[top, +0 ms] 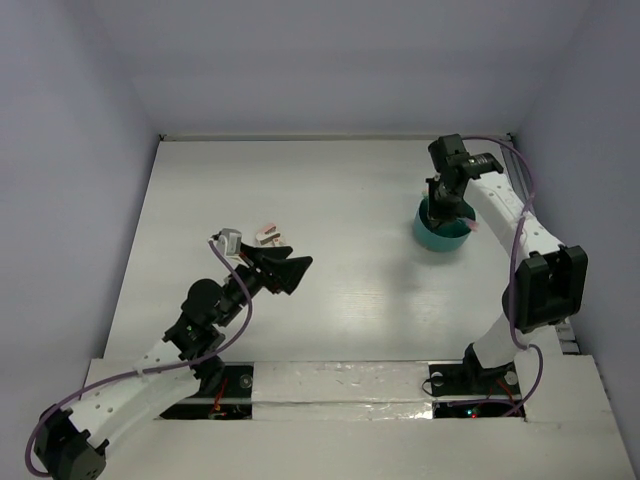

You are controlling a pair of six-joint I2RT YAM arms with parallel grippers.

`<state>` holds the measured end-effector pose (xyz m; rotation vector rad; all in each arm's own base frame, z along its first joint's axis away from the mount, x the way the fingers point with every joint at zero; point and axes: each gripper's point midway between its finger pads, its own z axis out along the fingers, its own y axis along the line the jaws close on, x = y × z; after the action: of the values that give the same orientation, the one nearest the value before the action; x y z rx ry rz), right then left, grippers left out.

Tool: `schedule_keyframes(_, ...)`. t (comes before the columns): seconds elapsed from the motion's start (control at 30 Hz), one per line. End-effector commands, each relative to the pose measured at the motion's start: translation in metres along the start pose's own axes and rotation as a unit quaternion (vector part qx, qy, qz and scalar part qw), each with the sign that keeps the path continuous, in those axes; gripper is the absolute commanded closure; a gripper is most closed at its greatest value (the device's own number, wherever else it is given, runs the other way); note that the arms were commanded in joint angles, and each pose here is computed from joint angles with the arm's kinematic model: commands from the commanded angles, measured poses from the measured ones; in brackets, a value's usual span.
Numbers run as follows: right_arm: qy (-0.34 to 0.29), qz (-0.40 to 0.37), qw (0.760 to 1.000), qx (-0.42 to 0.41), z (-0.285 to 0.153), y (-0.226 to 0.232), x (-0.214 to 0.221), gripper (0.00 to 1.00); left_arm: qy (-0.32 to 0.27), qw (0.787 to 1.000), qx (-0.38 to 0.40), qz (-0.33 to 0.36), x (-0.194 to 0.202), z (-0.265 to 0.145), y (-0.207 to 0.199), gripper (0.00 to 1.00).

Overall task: Sort the stationery into containers
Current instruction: Place the scissors in the storage box.

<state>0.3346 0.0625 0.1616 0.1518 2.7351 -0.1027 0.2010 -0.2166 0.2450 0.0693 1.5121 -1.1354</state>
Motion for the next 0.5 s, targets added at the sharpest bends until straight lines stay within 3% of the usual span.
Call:
schedule_keyframes(0.0, -0.029, -0.006, 1.000, -0.009, 0.002, 0.004, -0.021, 1.00, -0.017, 1.000, 0.025, 0.002, -0.008, 0.002, -0.011, 0.22)
schedule_keyframes(0.1, -0.036, -0.007, 0.999, -0.007, 0.004, 0.005, -0.029, 0.97, -0.015, 1.000, 0.022, 0.002, -0.006, 0.003, -0.009, 0.22)
schedule_keyframes(0.13, -0.039, -0.007, 0.999, -0.006, 0.003, 0.005, -0.031, 0.85, -0.014, 1.000, 0.021, 0.003, -0.006, 0.003, -0.009, 0.22)
schedule_keyframes(0.3, -0.058, -0.006, 0.998, 0.003, 0.004, 0.003, -0.041, 0.55, -0.013, 1.000, 0.016, 0.004, -0.005, 0.004, -0.007, 0.22)
schedule_keyframes(0.47, -0.075, -0.003, 0.997, 0.003, -0.002, 0.003, -0.048, 0.52, -0.009, 1.000, 0.012, 0.004, -0.002, 0.006, -0.004, 0.22)
